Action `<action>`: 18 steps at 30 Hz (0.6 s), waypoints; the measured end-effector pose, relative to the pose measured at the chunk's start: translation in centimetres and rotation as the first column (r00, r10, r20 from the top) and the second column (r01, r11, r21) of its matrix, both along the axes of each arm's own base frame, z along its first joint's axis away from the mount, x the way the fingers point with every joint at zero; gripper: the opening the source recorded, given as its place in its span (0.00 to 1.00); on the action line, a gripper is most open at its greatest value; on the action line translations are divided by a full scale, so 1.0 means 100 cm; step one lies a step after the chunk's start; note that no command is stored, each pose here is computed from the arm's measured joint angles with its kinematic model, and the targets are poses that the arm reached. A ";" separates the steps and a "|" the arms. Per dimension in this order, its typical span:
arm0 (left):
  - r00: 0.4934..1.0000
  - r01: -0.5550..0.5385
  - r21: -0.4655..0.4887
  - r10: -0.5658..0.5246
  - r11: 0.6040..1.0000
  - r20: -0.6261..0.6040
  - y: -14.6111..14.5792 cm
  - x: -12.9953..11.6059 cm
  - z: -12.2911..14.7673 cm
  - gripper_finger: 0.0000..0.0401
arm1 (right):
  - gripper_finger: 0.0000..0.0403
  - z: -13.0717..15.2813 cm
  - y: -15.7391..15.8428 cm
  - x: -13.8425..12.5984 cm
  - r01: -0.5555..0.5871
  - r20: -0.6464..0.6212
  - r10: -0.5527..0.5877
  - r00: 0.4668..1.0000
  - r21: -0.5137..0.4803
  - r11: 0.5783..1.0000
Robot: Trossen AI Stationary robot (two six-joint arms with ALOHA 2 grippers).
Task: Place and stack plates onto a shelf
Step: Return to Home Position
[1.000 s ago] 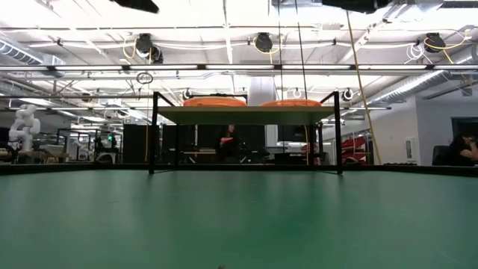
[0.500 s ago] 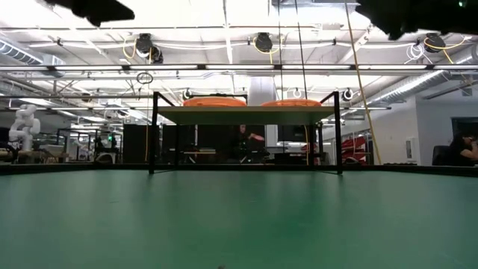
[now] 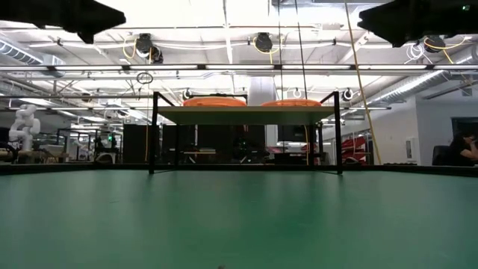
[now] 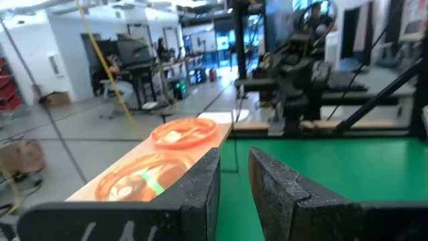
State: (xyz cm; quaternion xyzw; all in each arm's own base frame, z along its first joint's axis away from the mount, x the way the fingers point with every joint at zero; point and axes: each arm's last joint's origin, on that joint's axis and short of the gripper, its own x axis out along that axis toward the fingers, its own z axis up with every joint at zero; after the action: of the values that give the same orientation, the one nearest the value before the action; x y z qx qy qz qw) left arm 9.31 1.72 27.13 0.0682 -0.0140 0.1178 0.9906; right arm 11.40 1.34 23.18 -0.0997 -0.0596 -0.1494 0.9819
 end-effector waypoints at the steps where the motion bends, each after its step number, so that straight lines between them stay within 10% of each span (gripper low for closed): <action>1: 1.000 0.012 -0.002 -0.012 1.000 0.013 -0.001 -0.002 0.001 0.21 | 0.44 0.001 0.000 -0.001 -0.001 -0.022 0.001 1.000 0.000 1.000; 18: 0.998 0.056 -0.003 -0.056 0.998 0.005 -0.006 -0.024 -0.005 0.21 | 0.23 -0.011 -0.008 -0.032 -0.003 0.022 0.003 1.000 0.000 1.000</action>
State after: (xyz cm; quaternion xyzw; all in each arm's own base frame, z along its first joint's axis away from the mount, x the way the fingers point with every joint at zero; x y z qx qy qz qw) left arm 6.87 1.17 26.63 0.0657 -0.0181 0.0903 0.9936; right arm 8.19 0.55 22.05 -0.0982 -0.0704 -0.1489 0.9814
